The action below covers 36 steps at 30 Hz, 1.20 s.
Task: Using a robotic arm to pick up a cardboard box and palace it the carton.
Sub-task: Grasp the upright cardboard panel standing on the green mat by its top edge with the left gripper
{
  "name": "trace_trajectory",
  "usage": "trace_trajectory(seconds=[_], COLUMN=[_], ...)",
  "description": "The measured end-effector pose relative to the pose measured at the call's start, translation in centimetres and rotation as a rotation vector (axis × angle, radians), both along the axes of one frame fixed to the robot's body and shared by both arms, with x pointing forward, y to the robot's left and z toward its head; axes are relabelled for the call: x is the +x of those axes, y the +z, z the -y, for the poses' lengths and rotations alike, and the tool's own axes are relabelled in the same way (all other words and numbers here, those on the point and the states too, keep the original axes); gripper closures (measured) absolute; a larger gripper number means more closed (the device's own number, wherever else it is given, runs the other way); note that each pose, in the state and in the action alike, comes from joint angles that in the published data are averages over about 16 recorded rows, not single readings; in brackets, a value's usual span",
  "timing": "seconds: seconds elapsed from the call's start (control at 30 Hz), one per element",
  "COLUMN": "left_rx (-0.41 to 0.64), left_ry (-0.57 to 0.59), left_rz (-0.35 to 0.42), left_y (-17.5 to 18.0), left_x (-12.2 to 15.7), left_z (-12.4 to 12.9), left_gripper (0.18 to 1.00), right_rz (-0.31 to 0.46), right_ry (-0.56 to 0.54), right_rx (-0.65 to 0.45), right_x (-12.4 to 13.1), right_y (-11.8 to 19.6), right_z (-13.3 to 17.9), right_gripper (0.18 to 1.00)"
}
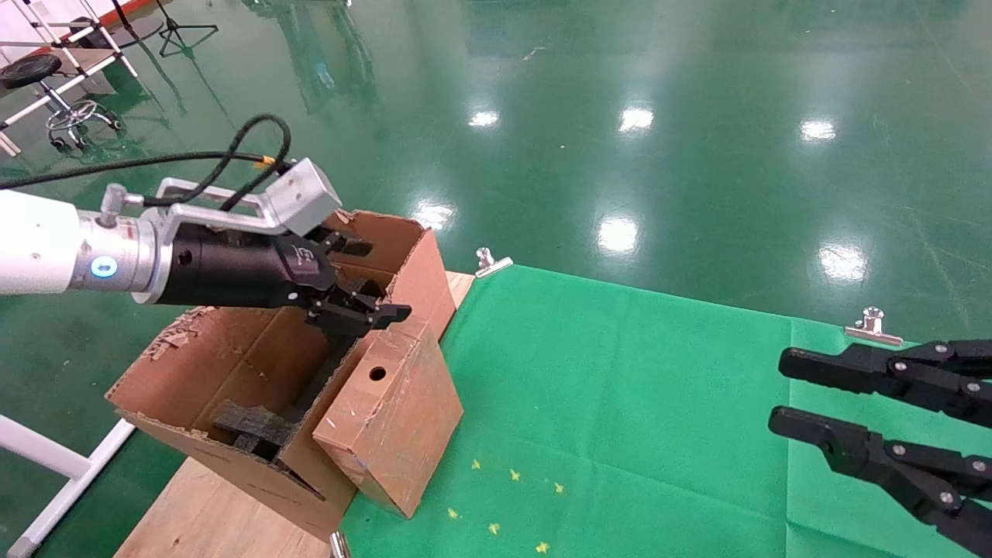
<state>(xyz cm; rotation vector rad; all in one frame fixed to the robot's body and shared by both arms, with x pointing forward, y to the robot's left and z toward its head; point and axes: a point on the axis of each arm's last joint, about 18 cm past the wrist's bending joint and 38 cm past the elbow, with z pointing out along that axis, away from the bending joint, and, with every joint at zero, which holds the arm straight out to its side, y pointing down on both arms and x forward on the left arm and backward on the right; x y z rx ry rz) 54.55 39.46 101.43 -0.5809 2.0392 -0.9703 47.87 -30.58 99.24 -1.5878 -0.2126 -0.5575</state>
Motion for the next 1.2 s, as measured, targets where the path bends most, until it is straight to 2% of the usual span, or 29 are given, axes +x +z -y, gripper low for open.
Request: trace_trajectory(seconds=[0.23,0.47,0.83,1.2], left_rx=[-0.099,-0.108,-0.082,-0.039], left_ry=[0.093,0.133,0.168,0.166], left_rz=[-0.121,-0.201,-0.290,-0.325], left_y=[-0.5,-1.9,-4.3,-5.3], left_x=[0.2,0.5,0.9,1.0], left_z=[0.2,0.6,0.8,1.0], left_gripper=[0.183,0.183,0.183,0.183], right_rz=[0.000,0.000,0.000,0.000], right_ry=[0.000,0.000,0.000,0.000], right_rx=[0.000,0.000,0.000,0.000], right_x=[0.0,0.0,0.0,0.0], right_y=[0.0,0.0,0.0,0.0], right_z=[0.0,0.0,0.0,0.0], right_gripper=[0.839,0.935,0.986,0.987])
